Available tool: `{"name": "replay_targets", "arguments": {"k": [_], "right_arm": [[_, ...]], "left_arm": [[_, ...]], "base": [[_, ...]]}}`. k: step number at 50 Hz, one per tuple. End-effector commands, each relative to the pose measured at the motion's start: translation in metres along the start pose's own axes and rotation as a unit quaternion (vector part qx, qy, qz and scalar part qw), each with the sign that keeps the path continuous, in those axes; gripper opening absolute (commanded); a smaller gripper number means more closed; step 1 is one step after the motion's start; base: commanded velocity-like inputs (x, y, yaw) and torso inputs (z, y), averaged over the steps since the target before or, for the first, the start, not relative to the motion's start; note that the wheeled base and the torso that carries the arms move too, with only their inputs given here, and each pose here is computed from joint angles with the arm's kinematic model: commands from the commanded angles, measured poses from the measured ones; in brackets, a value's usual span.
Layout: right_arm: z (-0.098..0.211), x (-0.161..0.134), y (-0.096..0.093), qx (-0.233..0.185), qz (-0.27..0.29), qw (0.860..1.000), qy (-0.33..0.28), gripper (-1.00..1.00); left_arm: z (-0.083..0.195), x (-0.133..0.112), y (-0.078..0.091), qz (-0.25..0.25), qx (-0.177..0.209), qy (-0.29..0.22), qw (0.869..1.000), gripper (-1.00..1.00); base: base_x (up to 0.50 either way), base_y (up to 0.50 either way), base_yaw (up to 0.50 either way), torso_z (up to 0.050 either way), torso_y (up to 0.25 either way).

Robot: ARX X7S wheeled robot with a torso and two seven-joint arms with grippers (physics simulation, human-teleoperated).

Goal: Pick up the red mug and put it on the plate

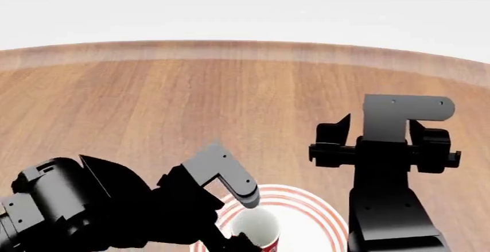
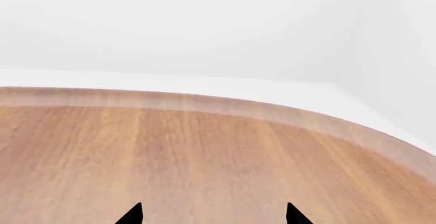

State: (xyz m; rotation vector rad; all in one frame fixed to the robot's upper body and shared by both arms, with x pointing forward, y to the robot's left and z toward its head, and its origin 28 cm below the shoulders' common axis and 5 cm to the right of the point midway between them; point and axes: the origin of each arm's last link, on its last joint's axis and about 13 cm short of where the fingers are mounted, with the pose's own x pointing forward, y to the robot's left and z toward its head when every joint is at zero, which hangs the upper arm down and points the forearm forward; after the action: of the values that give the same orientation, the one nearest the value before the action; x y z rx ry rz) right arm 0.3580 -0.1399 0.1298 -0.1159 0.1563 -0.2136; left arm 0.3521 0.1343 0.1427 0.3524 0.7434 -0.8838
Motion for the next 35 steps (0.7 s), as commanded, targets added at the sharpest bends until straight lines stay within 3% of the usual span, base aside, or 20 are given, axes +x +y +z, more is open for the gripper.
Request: {"name": "replay_targets", "arguments": {"k": [1, 3, 6, 7, 9, 10, 11, 12, 15, 16, 18, 26, 29, 35], "right_arm": [[0.0, 0.0, 0.001, -0.001, 0.001, 1.0, 0.0, 1.0], [0.001, 0.0, 0.001, -0.001, 0.001, 1.0, -0.001, 1.0], [0.001, 0.0, 0.001, -0.001, 0.002, 1.0, -0.002, 1.0], [0.001, 0.0, 0.001, -0.001, 0.002, 1.0, -0.002, 1.0], [0.001, 0.0, 0.001, 0.0, 0.002, 1.0, -0.002, 1.0], [0.001, 0.0, 0.002, 0.0, 0.002, 1.0, -0.002, 1.0], [0.001, 0.0, 0.002, 0.001, 0.003, 1.0, -0.002, 1.0], [0.001, -0.001, 0.002, 0.002, 0.005, 1.0, -0.003, 1.0], [0.002, -0.001, 0.002, 0.002, 0.005, 1.0, -0.004, 1.0], [0.003, -0.001, 0.002, 0.002, 0.006, 1.0, -0.005, 1.0], [0.005, -0.003, 0.002, 0.003, 0.007, 1.0, -0.009, 1.0], [0.006, -0.004, 0.002, 0.007, 0.008, 1.0, -0.015, 1.0], [0.007, -0.005, 0.001, 0.014, 0.012, 1.0, -0.022, 1.0], [0.018, -0.024, 0.003, 0.03, 0.029, 0.99, -0.133, 1.0]], "left_arm": [[0.016, -0.063, -0.016, 0.028, 0.03, -0.078, 0.996, 1.0], [0.018, -0.072, -0.014, 0.04, 0.024, -0.119, 0.992, 1.0], [0.023, -0.086, -0.008, 0.086, 0.018, -0.233, 0.969, 1.0], [0.023, -0.094, -0.008, 0.108, 0.002, -0.27, 0.957, 1.0], [0.021, -0.097, -0.007, 0.18, 0.026, -0.324, 0.928, 1.0], [0.017, -0.098, -0.005, 0.213, 0.006, -0.342, 0.915, 1.0], [0.015, -0.096, -0.004, 0.241, 0.01, -0.346, 0.907, 1.0], [0.008, -0.092, -0.002, 0.297, 0.015, -0.35, 0.888, 1.0], [-0.004, -0.086, 0.0, 0.36, -0.004, -0.37, 0.857, 1.0], [-0.009, -0.086, 0.0, 0.396, -0.003, -0.386, 0.833, 1.0], [-0.014, -0.089, -0.004, 0.414, -0.004, -0.408, 0.814, 1.0], [-0.032, -0.079, -0.003, 0.425, -0.032, -0.411, 0.806, 1.0], [-0.034, -0.076, -0.002, 0.423, -0.036, -0.408, 0.808, 1.0], [-0.035, -0.073, -0.001, 0.422, -0.038, -0.406, 0.81, 1.0]], "base": [[0.0, 0.0, 0.0, 0.0, 0.0], [0.0, 0.0, 0.0, 0.0, 0.0], [0.0, 0.0, 0.0, 0.0, 0.0], [0.0, 0.0, 0.0, 0.0, 0.0], [0.0, 0.0, 0.0, 0.0, 0.0], [0.0, 0.0, 0.0, 0.0, 0.0], [0.0, 0.0, 0.0, 0.0, 0.0], [0.0, 0.0, 0.0, 0.0, 0.0], [0.0, 0.0, 0.0, 0.0, 0.0], [0.0, 0.0, 0.0, 0.0, 0.0], [0.0, 0.0, 0.0, 0.0, 0.0], [0.0, 0.0, 0.0, 0.0, 0.0], [0.0, 0.0, 0.0, 0.0, 0.0], [0.0, 0.0, 0.0, 0.0, 0.0]]}}
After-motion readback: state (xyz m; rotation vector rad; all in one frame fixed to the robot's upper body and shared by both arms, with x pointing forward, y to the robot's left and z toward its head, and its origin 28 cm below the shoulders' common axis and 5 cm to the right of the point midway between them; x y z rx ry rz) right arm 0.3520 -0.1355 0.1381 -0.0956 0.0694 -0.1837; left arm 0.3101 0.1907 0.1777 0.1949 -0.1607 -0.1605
